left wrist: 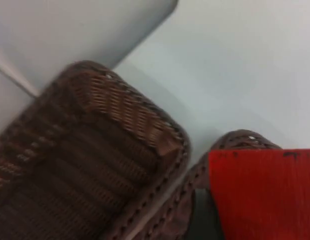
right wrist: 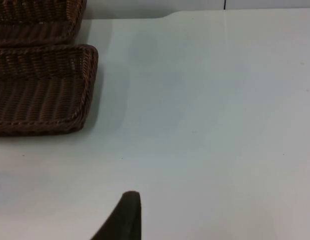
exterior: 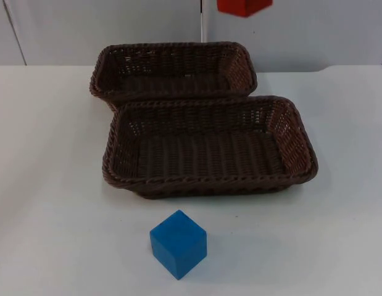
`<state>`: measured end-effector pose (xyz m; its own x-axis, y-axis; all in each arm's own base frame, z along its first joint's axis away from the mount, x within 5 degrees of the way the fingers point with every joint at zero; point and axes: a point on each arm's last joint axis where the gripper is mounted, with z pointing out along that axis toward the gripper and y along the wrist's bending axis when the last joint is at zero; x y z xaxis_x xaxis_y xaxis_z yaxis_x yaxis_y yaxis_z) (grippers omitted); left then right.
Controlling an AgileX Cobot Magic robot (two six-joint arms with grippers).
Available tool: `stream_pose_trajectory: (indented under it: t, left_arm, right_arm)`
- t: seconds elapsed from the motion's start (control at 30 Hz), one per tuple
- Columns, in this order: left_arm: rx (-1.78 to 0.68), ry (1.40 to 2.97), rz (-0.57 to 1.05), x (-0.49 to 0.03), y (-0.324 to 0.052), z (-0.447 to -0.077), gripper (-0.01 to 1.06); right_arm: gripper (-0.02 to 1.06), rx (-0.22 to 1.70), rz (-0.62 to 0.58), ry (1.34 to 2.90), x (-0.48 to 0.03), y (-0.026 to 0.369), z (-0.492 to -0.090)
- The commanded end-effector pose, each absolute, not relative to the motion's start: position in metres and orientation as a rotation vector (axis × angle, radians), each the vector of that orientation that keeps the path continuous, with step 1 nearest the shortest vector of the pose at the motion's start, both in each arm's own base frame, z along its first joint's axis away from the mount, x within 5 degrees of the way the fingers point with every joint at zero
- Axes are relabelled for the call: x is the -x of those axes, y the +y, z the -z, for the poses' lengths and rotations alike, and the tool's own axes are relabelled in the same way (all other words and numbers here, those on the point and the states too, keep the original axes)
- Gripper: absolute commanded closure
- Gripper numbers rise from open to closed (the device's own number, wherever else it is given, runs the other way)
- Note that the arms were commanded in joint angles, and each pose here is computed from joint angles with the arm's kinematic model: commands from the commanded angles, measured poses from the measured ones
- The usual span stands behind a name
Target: Pick up one cube with the left hand and place it into the upper basket. Pick up one cube with the right hand and place it into the lower basket.
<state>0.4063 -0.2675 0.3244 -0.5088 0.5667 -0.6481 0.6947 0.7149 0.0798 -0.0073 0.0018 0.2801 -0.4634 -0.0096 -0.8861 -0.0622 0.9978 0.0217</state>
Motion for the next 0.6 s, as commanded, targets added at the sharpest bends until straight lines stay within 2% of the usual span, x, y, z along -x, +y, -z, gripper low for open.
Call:
stream_pose_trajectory:
  t: [0.0,0.07,0.23,0.37,0.57]
  left_arm:
    - [-0.917,2.243,0.215,-0.405,-0.258,-0.338,1.05]
    - [-0.914,2.251,0.214,-0.405,-0.256,-0.338,1.05]
    - [-0.841,2.321,0.212,-0.416,-0.226,-0.333,1.05]
    - [-0.742,2.389,0.216,-0.423,-0.191,-0.324,1.05]
    - [-0.606,2.389,0.208,-0.426,-0.160,-0.317,1.05]
  right_arm:
    - [-0.01,0.053,-0.058,2.045,0.008,0.002,-0.280]
    - [-0.01,0.053,-0.058,2.045,0.008,0.002,-0.280]
    - [-0.01,0.053,-0.058,2.045,0.008,0.002,-0.280]
    - [-0.01,0.055,-0.056,2.045,0.008,0.002,-0.280]
    - [-0.01,0.055,-0.056,2.045,0.008,0.002,-0.280]
